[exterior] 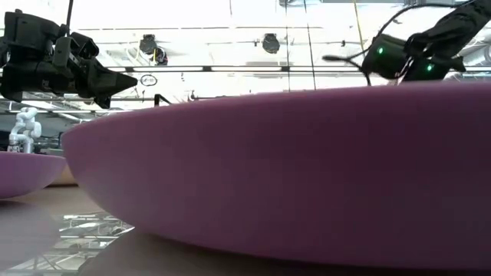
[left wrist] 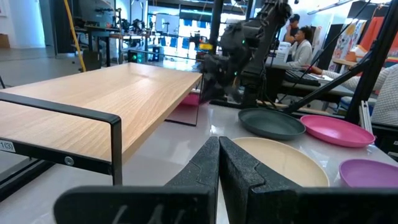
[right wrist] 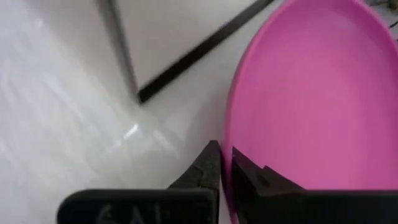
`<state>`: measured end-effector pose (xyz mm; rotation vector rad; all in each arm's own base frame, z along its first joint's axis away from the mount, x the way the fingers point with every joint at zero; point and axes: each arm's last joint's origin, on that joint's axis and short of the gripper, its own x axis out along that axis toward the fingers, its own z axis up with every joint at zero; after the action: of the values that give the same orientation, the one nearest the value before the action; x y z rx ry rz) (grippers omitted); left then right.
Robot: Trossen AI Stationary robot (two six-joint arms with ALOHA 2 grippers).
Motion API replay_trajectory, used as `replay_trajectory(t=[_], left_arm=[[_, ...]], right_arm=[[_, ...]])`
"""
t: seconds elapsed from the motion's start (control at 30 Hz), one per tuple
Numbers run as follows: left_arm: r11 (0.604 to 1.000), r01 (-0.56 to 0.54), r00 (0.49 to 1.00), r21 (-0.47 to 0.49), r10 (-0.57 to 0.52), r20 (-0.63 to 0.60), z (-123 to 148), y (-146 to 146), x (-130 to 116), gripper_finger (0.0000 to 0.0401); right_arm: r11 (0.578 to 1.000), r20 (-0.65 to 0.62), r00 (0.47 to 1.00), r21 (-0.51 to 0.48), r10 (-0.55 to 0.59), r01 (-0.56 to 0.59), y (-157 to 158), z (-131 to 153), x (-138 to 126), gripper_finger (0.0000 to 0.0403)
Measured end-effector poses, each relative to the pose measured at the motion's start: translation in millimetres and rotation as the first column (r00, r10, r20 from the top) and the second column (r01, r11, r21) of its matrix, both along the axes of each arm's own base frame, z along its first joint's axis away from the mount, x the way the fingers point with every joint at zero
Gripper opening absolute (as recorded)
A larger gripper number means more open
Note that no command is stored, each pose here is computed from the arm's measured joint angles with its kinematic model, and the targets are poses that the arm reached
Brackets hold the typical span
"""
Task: Place and stack plates onto a shelf
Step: Put the top pink plate on the shelf
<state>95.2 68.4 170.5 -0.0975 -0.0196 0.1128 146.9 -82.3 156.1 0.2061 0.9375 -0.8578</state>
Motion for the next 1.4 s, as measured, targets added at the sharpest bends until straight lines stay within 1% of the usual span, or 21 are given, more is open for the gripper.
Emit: replay_trajectory(t=[0.1,0.17,0.27,0.33,0.4,0.47,0.53,0.6,0.73,0.83,0.9,1.0,1.17,1.4], left_arm=[[1.000,0.000,1.000,0.000,0.000,0.000,0,0,0,0.0012],[1.000,0.000,1.000,0.000,0.000,0.000,0,0,0,0.0012],[1.000,0.000,1.000,0.000,0.000,0.000,0,0,0,0.0012],[1.000,0.000,1.000,0.000,0.000,0.000,0,0,0,0.0012],[1.000,0.000,1.000,0.000,0.000,0.000,0,0,0,0.0012],[1.000,0.000,1.000,0.000,0.000,0.000,0,0,0,0.0012],[1.000,0.000,1.000,0.000,0.000,0.000,0,0,0,0.0012],[1.000,0.000,1.000,0.000,0.000,0.000,0,0,0,0.0012],[1.000,0.000,1.000,0.000,0.000,0.000,0,0,0,0.0012],[1.000,0.000,1.000,0.000,0.000,0.000,0,0,0,0.0012],[1.000,0.000,1.000,0.000,0.000,0.000,0,0,0,0.0012],[1.000,0.000,1.000,0.000,0.000,0.000,0,0,0,0.0012],[1.000,0.000,1.000,0.000,0.000,0.000,0,0,0,0.0012],[1.000,0.000,1.000,0.000,0.000,0.000,0,0,0,0.0012]], right_arm=[[0.996,0.045,0.998,-0.080,-0.039,0.042,2,11,-4,0.0002],[0.984,0.076,0.995,-0.158,-0.067,0.079,2,19,-6,0.0001],[0.957,0.160,0.986,-0.274,-0.053,0.095,2,34,-5,0.0001],[0.935,0.227,0.974,-0.345,0.002,0.078,2,46,-2,0.0001],[0.903,0.288,0.955,-0.426,0.075,0.058,3,59,3,0.0001],[0.860,0.322,0.930,-0.509,0.179,0.011,5,70,10,0.0001],[0.815,0.346,0.894,-0.579,0.284,-0.035,8,81,15,0.0001],[0.776,0.351,0.861,-0.627,0.367,-0.075,11,90,22,0.0001],[0.745,0.329,0.830,-0.651,0.449,-0.145,13,104,37,0.0000],[0.734,0.316,0.793,-0.639,0.521,-0.228,13,107,52,0.0000],[0.731,0.297,0.780,-0.623,0.551,-0.279,12,106,63,0.0000],[0.728,0.234,0.788,-0.589,0.569,-0.351,8,99,79,0.0000],[0.725,0.140,0.805,-0.541,0.576,-0.425,1,81,100,0.0000],[0.731,0.099,0.812,-0.508,0.575,-0.455,-1,67,109,0.0000]])
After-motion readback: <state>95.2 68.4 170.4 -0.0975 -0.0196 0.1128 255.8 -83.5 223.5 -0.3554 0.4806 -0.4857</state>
